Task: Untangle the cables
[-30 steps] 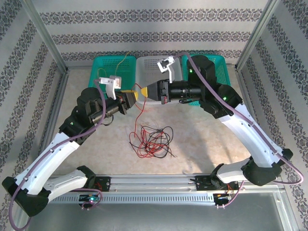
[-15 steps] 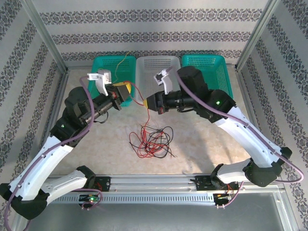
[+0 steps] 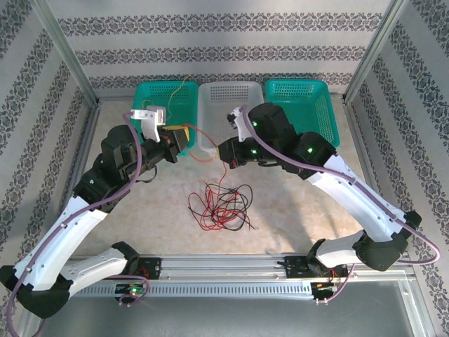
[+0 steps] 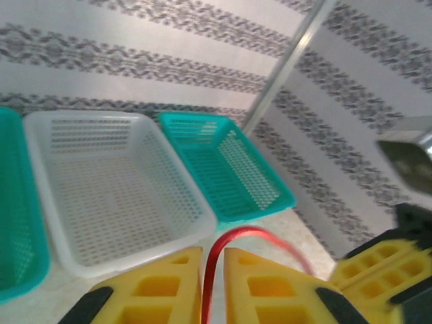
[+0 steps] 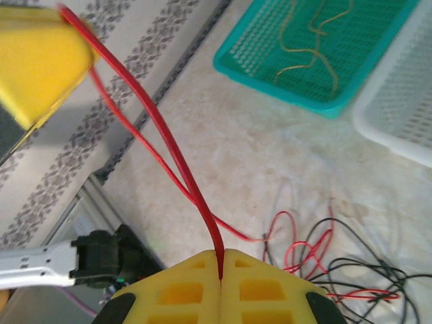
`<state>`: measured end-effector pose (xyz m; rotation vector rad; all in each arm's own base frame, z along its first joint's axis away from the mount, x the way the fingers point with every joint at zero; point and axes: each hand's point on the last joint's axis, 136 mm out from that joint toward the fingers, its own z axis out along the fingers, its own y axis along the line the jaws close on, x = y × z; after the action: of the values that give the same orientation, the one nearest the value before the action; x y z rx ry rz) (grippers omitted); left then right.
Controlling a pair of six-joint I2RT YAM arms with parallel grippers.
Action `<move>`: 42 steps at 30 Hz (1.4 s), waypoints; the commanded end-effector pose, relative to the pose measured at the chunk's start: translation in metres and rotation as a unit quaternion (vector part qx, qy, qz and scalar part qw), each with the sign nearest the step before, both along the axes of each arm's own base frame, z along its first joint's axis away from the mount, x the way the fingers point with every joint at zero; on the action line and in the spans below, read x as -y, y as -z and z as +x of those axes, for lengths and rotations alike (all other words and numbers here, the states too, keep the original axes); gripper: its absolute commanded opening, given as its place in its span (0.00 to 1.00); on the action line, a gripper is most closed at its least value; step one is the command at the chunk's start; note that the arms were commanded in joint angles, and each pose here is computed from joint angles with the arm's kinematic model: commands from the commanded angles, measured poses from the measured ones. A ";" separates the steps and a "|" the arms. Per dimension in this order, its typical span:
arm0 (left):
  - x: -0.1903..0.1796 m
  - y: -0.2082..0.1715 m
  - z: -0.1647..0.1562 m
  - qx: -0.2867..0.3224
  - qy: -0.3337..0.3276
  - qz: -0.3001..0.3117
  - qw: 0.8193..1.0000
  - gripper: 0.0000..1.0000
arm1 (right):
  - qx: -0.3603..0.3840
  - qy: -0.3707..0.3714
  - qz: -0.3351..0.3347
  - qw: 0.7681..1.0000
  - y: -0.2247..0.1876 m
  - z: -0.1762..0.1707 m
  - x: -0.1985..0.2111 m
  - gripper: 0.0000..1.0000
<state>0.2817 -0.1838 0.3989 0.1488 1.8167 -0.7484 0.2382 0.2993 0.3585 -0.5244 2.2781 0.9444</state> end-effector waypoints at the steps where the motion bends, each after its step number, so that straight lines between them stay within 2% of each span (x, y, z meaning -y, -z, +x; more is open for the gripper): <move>1: -0.021 0.022 0.010 -0.021 -0.062 0.025 0.998 0.34 | 0.025 0.056 0.014 0.998 -0.028 0.013 0.034 0.00; 10: -0.011 0.078 0.016 -0.111 -0.059 0.018 0.992 0.59 | 0.033 0.255 0.010 0.966 -0.063 0.095 0.144 0.00; 17: -0.002 0.104 0.015 -0.155 -0.048 0.007 0.987 0.62 | 0.034 0.348 0.043 0.936 -0.081 0.159 0.211 0.00; 25: -0.008 0.122 0.010 -0.174 -0.057 0.014 0.983 0.63 | -0.006 0.420 0.024 0.907 -0.038 0.250 0.266 0.00; 27: -0.012 0.122 0.009 -0.169 -0.063 0.027 0.983 0.64 | -0.023 0.431 0.024 0.902 -0.025 0.272 0.276 0.06; 29: -0.018 0.120 0.008 -0.166 -0.072 0.043 0.983 0.66 | -0.052 0.437 0.017 0.898 -0.004 0.289 0.280 0.21; 31: -0.022 0.118 0.007 -0.165 -0.078 0.050 0.982 0.67 | -0.069 0.443 0.006 0.894 0.009 0.295 0.283 0.31; 32: -0.024 0.119 0.006 -0.165 -0.079 0.051 0.982 0.69 | -0.078 0.450 0.000 0.890 0.015 0.295 0.286 0.43; 33: -0.024 0.118 0.005 -0.166 -0.079 0.049 0.982 0.69 | -0.083 0.455 -0.004 0.887 0.019 0.295 0.288 0.49; 38: -0.025 0.127 -0.003 -0.191 -0.082 0.026 0.978 0.75 | -0.083 0.438 0.014 0.895 0.013 0.285 0.279 0.53; 42: -0.022 0.143 -0.003 -0.214 -0.085 0.015 0.973 0.77 | -0.086 0.405 0.000 0.910 0.012 0.256 0.261 0.53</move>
<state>0.2818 -0.1663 0.2735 -0.0991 2.1679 -0.6650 0.5207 0.0226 0.3100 0.6174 2.3535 0.5253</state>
